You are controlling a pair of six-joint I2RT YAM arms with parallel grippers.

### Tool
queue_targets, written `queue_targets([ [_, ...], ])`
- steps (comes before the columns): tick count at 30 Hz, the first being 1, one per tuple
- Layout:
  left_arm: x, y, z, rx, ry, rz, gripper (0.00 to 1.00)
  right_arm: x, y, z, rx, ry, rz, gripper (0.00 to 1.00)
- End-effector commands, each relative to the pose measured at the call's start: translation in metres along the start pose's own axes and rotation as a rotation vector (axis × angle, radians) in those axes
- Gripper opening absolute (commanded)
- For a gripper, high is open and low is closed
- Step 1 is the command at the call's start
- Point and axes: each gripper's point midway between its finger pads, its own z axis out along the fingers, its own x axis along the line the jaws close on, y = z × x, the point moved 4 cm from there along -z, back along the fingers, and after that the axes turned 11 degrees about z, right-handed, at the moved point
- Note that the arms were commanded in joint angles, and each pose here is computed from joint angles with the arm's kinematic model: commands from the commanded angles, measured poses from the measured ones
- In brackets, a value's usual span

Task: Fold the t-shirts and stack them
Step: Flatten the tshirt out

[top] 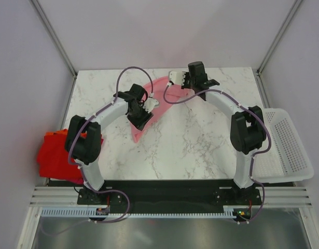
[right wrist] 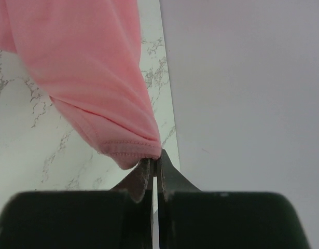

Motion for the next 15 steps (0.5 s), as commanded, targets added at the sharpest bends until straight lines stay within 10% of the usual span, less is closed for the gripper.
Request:
queue_targets([
  [1, 0.002, -0.008, 0.011, 0.016, 0.031, -0.008, 0.54, -0.024, 0.010, -0.028, -0.044, -0.088, 0.067, 0.00],
  [11, -0.001, -0.029, 0.037, 0.098, 0.028, -0.021, 0.49, -0.022, 0.008, -0.031, -0.038, -0.088, 0.091, 0.00],
  [15, 0.003, -0.030, 0.042, 0.114, 0.043, -0.025, 0.16, -0.023, 0.007, -0.036, -0.036, -0.097, 0.119, 0.00],
])
